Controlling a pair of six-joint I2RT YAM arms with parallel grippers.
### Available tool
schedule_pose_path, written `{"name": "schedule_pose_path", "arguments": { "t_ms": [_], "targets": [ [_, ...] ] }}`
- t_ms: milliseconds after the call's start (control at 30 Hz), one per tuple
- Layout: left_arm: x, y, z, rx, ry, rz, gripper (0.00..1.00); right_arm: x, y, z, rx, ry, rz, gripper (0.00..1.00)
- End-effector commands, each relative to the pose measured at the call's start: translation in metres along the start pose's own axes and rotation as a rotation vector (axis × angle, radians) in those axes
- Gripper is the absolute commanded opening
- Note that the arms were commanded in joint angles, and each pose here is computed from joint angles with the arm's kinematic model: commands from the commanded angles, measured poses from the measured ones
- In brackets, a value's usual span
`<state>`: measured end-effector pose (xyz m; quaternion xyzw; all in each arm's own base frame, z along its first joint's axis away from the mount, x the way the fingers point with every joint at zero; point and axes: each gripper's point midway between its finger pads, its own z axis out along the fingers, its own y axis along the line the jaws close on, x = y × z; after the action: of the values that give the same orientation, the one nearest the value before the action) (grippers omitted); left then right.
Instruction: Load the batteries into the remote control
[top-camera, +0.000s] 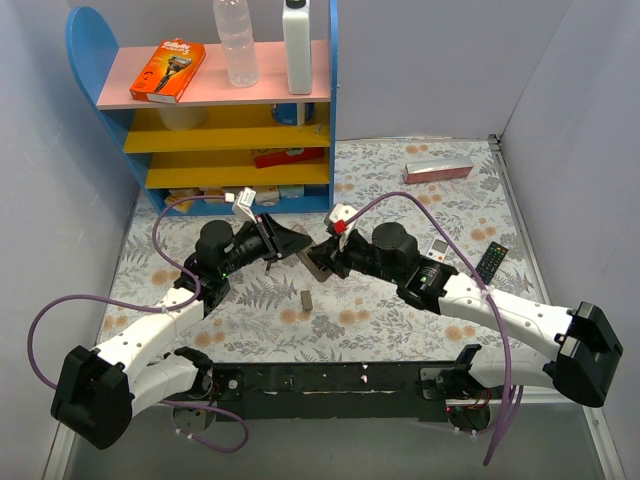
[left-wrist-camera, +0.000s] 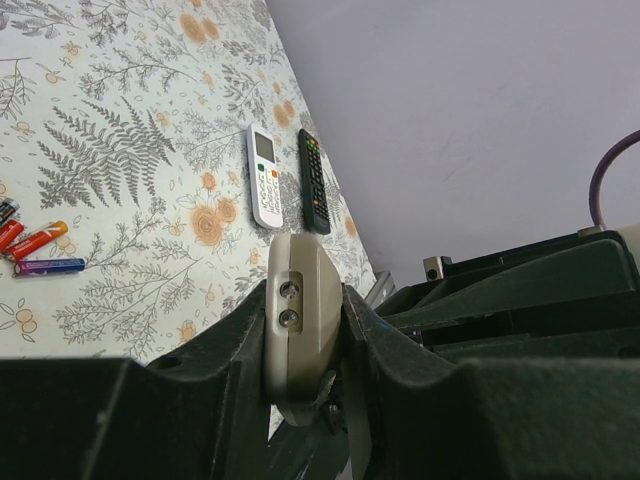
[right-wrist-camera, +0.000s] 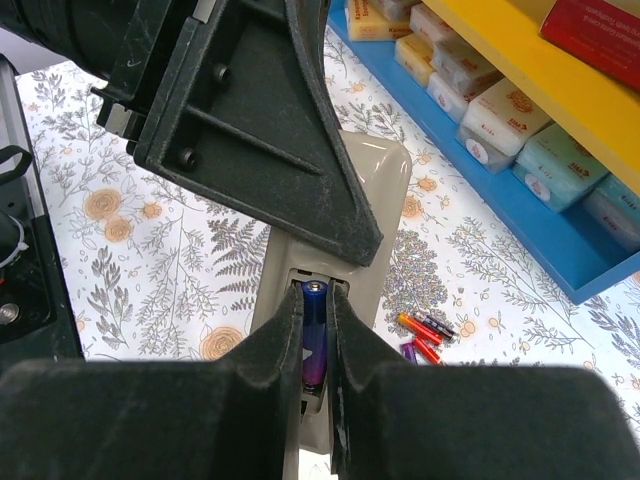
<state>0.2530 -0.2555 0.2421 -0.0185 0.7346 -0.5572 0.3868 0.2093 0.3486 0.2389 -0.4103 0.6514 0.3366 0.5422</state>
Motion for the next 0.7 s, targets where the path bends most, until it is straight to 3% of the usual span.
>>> {"name": "schedule_pose_path", "arguments": {
  "t_ms": [0, 667],
  "targets": [
    [-0.017, -0.034, -0.002, 0.082, -0.028, 0.042, 0.00, 0.018, -0.008, 0.002, 0.040, 0.047, -0.013, 0.03],
    [-0.008, -0.023, -0.004, 0.023, 0.002, -0.003, 0.00, 0.045, -0.021, -0.003, 0.156, 0.085, 0.116, 0.18]
  ]
}}
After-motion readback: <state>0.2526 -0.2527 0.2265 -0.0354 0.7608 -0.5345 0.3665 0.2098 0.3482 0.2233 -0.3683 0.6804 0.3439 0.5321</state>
